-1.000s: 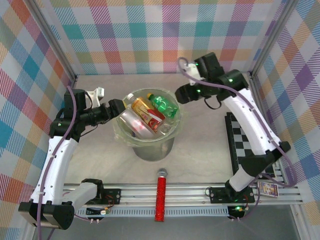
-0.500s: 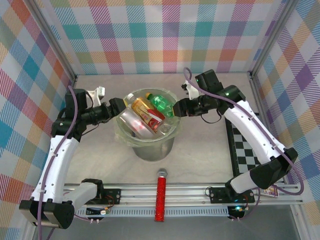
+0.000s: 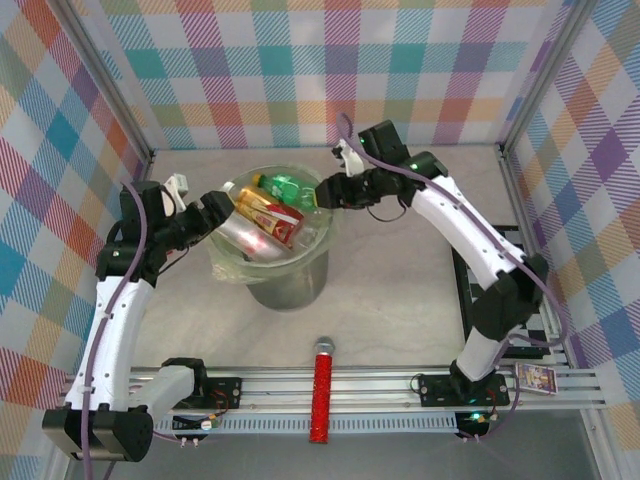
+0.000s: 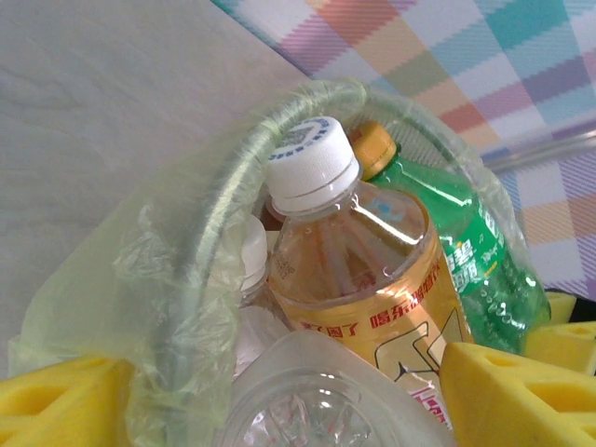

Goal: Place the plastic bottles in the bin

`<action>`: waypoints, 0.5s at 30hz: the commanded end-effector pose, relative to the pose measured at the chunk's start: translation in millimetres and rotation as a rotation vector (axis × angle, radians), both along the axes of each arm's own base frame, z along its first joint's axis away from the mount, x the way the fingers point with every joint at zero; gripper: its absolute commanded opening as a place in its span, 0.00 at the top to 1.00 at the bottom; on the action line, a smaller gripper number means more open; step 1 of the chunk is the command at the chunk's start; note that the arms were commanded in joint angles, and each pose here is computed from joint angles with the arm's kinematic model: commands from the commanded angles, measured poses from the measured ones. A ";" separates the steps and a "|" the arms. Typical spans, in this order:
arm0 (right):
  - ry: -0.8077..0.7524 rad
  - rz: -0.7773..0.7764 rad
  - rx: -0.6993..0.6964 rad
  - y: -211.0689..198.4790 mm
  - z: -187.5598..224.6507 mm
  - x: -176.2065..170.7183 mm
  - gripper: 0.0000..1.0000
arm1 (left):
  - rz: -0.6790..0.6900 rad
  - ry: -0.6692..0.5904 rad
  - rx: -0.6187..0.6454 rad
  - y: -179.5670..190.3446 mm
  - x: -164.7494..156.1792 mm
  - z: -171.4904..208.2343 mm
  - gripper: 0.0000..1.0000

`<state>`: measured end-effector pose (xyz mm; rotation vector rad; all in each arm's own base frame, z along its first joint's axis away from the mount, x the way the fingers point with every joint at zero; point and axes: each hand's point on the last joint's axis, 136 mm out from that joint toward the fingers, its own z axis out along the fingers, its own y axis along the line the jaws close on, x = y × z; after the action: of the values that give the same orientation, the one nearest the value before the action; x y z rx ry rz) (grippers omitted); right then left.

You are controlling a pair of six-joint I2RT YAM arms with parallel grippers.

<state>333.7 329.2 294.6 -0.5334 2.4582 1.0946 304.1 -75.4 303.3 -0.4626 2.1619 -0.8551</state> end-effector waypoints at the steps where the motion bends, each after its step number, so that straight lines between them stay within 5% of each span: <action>1: -0.067 0.106 0.112 33.5 26.7 4.4 0.53 | 0.060 0.045 -0.002 13.9 -1.4 -12.2 0.20; 7: -0.251 0.121 0.061 12.5 59.3 10.2 0.25 | 0.093 0.066 0.024 24.8 1.9 -21.4 0.19; 15: -0.465 0.008 -0.068 -66.9 62.3 37.9 0.03 | 0.074 0.054 0.019 22.2 5.1 -14.7 0.19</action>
<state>360.4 288.9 352.0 -0.6894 2.1726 0.9268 310.0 -57.2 294.7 -0.5455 2.1576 -0.8049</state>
